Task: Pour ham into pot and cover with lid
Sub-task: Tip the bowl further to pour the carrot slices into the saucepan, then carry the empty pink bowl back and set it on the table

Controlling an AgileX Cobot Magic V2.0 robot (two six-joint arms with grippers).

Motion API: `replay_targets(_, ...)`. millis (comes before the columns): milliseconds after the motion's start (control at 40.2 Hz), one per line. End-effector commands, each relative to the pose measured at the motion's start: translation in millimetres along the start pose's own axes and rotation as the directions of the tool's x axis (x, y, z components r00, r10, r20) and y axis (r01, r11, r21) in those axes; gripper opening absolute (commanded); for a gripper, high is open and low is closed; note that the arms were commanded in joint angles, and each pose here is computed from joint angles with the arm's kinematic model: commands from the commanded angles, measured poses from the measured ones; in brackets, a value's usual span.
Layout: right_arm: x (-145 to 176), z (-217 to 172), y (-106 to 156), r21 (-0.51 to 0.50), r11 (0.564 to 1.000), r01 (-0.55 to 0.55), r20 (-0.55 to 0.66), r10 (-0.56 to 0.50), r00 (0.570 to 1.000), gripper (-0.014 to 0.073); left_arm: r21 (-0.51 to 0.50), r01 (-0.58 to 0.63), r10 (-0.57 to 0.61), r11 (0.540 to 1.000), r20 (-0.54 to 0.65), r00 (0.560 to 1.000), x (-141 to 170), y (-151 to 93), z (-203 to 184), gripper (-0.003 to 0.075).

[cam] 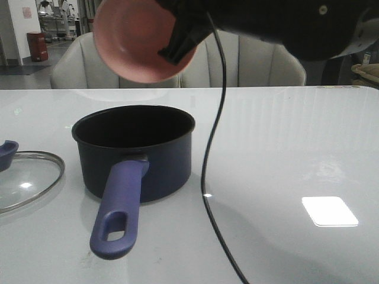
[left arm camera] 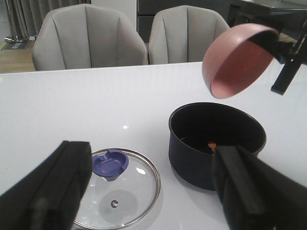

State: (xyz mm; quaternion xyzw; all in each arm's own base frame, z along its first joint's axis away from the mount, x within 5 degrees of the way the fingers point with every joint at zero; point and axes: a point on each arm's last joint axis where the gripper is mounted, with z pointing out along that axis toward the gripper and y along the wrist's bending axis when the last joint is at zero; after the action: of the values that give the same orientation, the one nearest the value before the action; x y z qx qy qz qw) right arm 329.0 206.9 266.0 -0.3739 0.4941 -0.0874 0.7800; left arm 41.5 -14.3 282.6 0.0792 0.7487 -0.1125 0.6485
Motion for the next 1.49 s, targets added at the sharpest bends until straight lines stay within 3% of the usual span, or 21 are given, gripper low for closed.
replay_targets(0,-30.7,-5.4,-50.1,0.234,0.943,-0.236,0.091,0.221,0.971,0.0141,0.008,0.004,-0.004,1.000,0.093,0.996,-15.0,-0.8,-2.3,0.0563)
replay_targets(224,-37.8,-21.3,-85.2,0.179,0.846,-0.503,-0.052,0.518,0.854,0.0141,0.008,0.004,-0.004,1.000,0.093,0.996,-15.0,-0.8,-2.3,0.0563)
replay_targets(348,-32.9,-33.8,-102.1,0.173,0.824,-0.539,-0.183,0.565,0.805,0.0141,0.008,0.004,-0.004,1.000,0.093,0.996,-15.0,-0.8,-2.3,0.0563)
replay_targets(497,-17.3,-52.4,-122.4,0.217,0.775,-0.594,-0.343,0.630,0.697,0.0141,0.008,0.004,-0.004,1.000,0.093,0.996,-15.0,-0.8,-2.3,0.0563)
replay_targets(746,25.6,-86.0,-146.9,0.380,0.678,-0.629,-0.581,0.704,0.409,0.0141,0.008,0.004,-0.004,1.000,0.093,0.996,-15.0,-0.8,-2.3,0.0563)
replay_targets(895,59.2,-109.8,-159.3,0.563,0.545,-0.621,-0.602,0.785,0.144,0.0141,0.008,0.004,-0.004,1.000,0.093,0.996,-15.0,-0.8,-2.3,0.0563)
replay_targets(970,70.6,-115.3,-159.3,0.605,0.504,-0.617,-0.610,0.791,0.048,0.0141,0.008,0.004,-0.004,1.000,0.093,0.996,-15.0,-0.8,-2.3,0.0563)
replay_targets(1045,82.2,-116.5,-159.7,0.625,0.495,-0.604,-0.637,0.770,-0.027,0.0141,0.008,0.004,-0.004,1.000,0.093,0.996,-15.0,-0.8,-2.3,0.0563)
replay_targets(1219,108.0,-103.4,-154.8,0.594,0.524,-0.611,-0.750,0.635,-0.184,0.0141,0.008,0.004,-0.004,1.000,0.093,0.996,-15.0,-0.8,-2.3,0.0563)
replay_targets(1318,124.2,-91.4,-155.4,0.579,0.531,-0.618,-0.783,0.574,-0.240,0.0141,0.008,0.004,-0.004,1.000,0.093,0.996,-15.0,-0.8,-2.3,0.0563)
replay_targets(1467,141.3,-77.7,-153.8,0.552,0.542,-0.633,-0.814,0.513,-0.271,0.0141,0.008,0.004,-0.004,1.000,0.093,0.996,-15.0,-0.8,-2.3,0.0563)
